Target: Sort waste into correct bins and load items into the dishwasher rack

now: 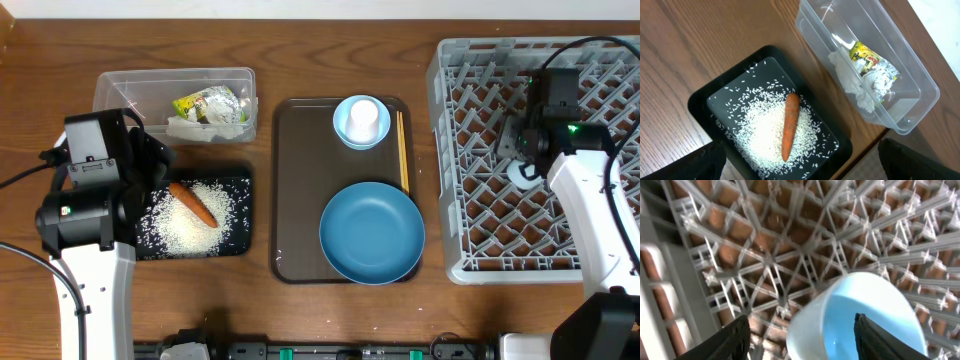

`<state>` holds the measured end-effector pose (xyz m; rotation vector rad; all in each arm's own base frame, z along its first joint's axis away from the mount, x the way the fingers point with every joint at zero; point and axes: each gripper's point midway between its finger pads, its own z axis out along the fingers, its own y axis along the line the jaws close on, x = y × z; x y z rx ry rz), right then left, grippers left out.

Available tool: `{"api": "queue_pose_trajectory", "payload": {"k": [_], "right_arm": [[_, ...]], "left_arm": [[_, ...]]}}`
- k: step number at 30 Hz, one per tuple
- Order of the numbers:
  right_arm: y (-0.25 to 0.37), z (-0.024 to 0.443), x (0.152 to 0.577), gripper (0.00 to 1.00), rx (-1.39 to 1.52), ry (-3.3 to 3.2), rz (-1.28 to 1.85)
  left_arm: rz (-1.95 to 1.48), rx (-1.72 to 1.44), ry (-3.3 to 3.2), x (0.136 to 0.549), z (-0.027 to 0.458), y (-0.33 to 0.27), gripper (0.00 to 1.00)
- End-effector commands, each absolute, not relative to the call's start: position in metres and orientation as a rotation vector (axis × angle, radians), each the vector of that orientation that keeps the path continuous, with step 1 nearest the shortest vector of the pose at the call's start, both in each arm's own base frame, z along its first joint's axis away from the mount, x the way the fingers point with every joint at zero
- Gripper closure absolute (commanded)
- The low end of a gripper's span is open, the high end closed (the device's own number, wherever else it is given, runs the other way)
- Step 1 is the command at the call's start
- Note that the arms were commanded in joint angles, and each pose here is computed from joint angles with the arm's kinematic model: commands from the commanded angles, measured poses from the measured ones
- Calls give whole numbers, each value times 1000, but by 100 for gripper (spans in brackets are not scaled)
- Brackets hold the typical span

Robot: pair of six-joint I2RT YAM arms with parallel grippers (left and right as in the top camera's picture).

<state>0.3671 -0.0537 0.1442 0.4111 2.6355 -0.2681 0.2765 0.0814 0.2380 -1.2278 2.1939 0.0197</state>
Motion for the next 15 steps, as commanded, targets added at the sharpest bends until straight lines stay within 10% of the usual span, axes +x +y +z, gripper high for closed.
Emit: {"api": "queue_pose_trajectory", "payload": {"k": [1, 9, 15], "right_arm": [[-53, 155, 358, 36, 396, 2648, -272], [-41, 162, 335, 39, 408, 2726, -186], [-41, 162, 334, 70, 415, 2729, -188]], "left_arm": [[26, -1239, 2193, 276, 237, 84, 1], [26, -1239, 2193, 276, 237, 84, 1], [26, -1239, 2193, 276, 237, 84, 1]]}}
